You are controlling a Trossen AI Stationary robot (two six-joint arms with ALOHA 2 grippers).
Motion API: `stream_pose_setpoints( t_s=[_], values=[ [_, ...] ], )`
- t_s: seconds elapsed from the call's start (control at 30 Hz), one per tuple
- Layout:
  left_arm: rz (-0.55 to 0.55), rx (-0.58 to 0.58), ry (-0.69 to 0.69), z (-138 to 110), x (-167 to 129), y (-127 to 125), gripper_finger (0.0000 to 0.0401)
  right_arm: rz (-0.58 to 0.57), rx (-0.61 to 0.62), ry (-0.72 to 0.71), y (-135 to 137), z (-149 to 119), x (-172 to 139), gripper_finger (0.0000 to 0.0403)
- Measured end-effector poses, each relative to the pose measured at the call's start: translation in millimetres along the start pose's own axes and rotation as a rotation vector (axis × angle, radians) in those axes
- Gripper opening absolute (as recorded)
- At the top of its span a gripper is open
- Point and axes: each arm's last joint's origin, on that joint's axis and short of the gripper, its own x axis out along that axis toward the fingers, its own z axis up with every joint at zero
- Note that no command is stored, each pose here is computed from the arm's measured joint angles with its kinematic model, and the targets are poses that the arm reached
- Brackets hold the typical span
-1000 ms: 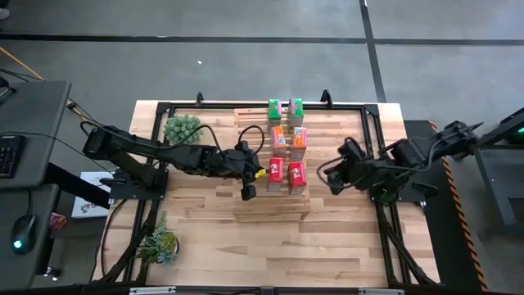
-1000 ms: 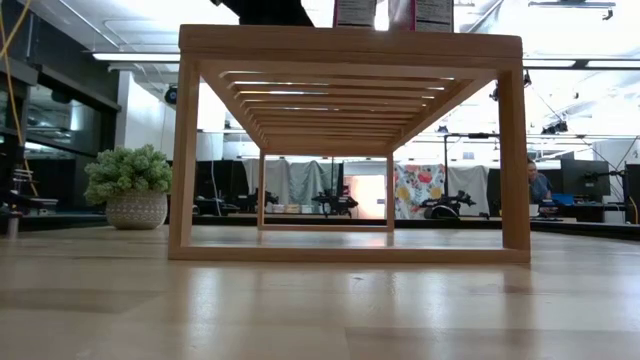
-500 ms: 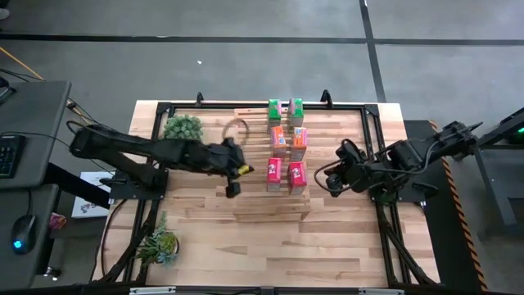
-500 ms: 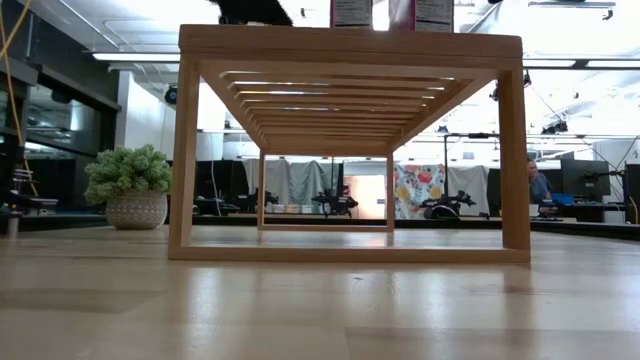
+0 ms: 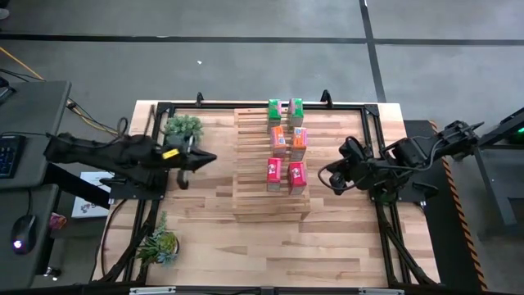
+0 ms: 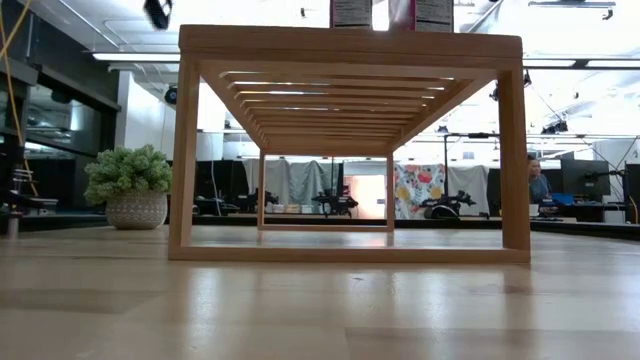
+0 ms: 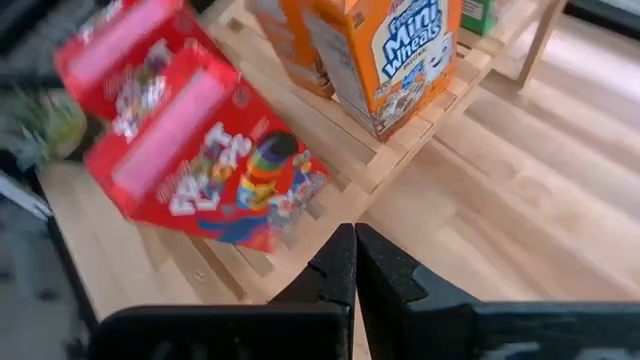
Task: Stack cereal on shelf
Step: Return to Home Position
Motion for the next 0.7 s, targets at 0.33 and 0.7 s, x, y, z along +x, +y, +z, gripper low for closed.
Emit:
stream_pose_setpoints(
  t_s=[0.33, 0.7],
  values=[
    [-0.054, -0.111, -0.118, -73.3, -47.3, 26.7, 0.0, 0.017, -0.038, 0.023, 0.9, -0.5, 0.1, 0.0],
    [-0.093, -0.143, -0.159, -117.6, -60.1, 41.7, 0.0, 0.079, -0.038, 0.128, 3.1, -3.4, -0.3, 0.0]
  ],
)
